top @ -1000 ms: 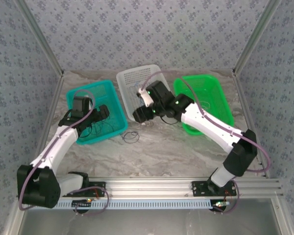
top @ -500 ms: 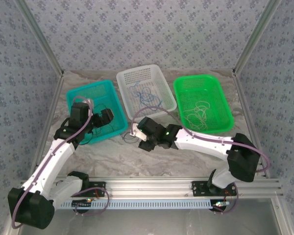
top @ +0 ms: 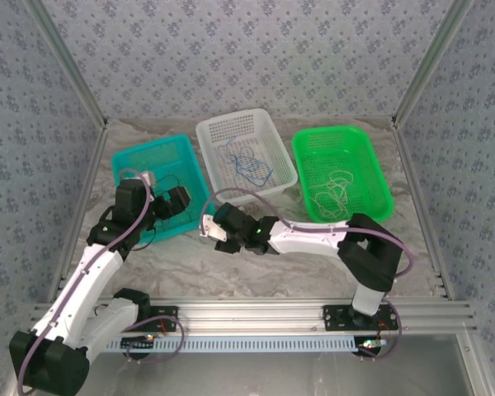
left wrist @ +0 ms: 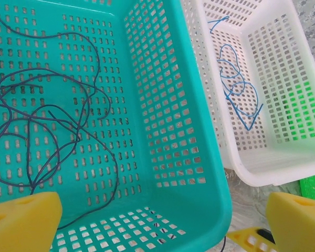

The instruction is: Untangle the cables

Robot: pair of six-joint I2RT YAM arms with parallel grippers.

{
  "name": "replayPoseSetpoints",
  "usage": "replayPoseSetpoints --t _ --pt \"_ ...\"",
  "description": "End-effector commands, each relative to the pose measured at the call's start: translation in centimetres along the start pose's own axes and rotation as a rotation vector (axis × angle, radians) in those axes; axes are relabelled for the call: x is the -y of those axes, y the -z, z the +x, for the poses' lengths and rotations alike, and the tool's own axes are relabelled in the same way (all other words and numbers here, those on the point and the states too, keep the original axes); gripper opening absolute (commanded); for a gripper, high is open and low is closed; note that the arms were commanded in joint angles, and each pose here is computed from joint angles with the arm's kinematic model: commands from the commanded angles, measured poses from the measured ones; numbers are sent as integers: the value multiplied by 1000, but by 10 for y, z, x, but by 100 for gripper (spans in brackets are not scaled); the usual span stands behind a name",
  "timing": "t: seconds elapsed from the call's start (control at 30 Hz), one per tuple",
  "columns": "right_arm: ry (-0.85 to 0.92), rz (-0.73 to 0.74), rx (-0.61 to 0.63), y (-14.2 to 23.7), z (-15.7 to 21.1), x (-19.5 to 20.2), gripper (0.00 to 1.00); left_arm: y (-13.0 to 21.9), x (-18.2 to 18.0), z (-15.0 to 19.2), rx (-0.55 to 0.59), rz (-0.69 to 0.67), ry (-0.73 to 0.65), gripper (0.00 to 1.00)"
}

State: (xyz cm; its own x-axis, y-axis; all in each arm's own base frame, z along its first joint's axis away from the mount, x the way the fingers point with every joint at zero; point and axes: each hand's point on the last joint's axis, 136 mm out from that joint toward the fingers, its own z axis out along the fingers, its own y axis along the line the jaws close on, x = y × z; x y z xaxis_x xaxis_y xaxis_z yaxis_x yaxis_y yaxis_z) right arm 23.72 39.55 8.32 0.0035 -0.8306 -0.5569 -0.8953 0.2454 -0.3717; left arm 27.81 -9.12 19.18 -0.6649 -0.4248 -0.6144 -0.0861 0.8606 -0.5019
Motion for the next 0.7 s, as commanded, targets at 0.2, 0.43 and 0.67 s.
replayPoseSetpoints --t 0.2,0.43,0.67 --pt "56 53 23 -30 -16 7 57 7 -1 7 -7 8 22 100" --pt "74 74 11 -41 -14 9 23 8 -3 8 -7 0 21 100" --pt "67 60 54 -3 -21 9 0 22 -6 7 23 -4 15 99"
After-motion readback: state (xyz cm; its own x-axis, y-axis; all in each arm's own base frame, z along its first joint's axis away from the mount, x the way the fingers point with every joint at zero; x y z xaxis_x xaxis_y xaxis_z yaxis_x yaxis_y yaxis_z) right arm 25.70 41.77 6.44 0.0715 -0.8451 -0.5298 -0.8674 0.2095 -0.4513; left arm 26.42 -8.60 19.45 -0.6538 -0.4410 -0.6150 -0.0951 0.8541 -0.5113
